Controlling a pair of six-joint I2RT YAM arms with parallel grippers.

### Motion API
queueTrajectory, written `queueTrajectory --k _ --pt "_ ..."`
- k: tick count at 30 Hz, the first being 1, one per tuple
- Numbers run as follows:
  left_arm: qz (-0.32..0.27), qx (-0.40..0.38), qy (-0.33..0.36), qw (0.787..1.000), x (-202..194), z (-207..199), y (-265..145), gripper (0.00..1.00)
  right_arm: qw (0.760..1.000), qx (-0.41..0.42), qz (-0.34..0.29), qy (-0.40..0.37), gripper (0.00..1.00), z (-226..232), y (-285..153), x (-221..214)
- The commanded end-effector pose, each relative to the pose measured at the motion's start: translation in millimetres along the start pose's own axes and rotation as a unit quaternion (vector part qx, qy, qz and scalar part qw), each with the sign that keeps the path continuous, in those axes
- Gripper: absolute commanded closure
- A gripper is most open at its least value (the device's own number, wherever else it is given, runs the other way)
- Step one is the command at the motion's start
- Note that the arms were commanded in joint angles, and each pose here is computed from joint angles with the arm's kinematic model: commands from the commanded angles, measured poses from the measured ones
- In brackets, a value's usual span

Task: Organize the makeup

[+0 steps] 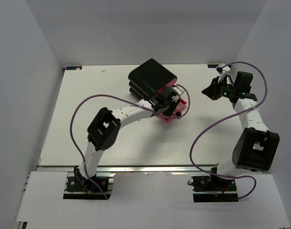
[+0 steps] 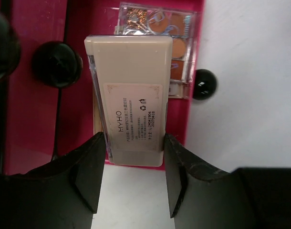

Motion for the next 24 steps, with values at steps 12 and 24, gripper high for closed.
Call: queueTrajectory --k 12,24 --pt "-0.032 0.023 0.003 0.999 32 4 -10 0.08 1.000 0.016 -0.002 -0.006 0.67 9 -6 -2" --pt "-0.136 -0.009 -0.190 0.972 115 64 -88 1.00 0.992 0.069 0.106 -0.013 1.00 32 7 -67"
Point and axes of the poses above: each gripper's point midway between its finger pads, its own y axis out along the fingers, its own z axis along the line the jaws close on, x = y × z, the point moved 2 cm from there along -y, back along the fingers, and after that the axes turned 11 degrees about -y, right-handed, at the moved point
